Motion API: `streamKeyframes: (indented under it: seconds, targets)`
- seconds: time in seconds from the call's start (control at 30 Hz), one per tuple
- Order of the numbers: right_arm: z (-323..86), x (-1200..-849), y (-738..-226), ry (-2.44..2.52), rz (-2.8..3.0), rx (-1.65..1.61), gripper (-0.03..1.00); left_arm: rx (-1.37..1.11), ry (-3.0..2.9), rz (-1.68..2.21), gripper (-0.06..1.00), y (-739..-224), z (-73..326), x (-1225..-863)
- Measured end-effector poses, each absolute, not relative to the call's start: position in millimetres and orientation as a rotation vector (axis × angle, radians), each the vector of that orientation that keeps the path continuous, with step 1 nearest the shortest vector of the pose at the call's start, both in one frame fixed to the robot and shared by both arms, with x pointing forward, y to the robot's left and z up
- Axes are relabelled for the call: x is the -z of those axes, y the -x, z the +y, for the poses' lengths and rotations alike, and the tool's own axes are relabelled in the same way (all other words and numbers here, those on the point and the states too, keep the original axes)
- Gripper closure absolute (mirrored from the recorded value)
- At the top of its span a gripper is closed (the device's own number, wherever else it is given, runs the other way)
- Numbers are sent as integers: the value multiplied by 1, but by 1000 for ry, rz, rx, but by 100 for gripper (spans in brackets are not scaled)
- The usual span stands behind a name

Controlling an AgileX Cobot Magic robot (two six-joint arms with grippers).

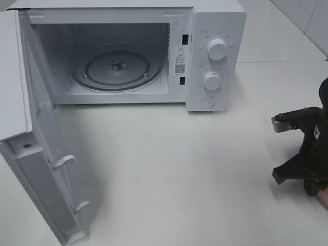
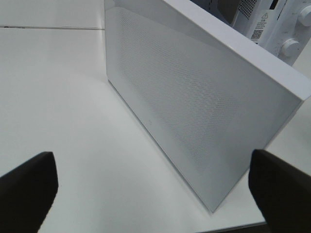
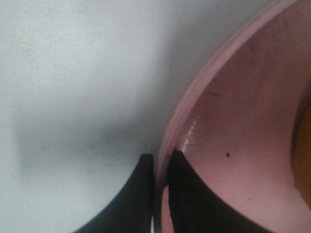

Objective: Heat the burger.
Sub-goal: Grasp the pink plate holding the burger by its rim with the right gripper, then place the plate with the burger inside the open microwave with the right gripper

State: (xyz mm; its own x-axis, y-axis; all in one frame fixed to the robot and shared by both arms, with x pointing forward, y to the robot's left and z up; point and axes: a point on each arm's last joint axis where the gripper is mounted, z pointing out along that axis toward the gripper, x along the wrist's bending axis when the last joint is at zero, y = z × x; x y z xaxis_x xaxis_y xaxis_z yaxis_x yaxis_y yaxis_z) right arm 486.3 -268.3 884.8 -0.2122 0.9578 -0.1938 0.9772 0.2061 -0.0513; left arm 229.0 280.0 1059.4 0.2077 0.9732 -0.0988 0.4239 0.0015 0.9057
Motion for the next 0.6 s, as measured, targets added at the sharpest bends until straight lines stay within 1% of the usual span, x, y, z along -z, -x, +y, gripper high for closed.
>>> streamKeyframes:
  seconds: [0.4, 0.6]
  targets:
    - [-269, -885, -486, -1884, 2347, 258, 92, -762, -1575, 1360, -4, -229, 280, -1059]
    - [-268, -892, -485, -1856, 2297, 299, 95, -762, -1575, 1360, -4, -229, 280, -1059]
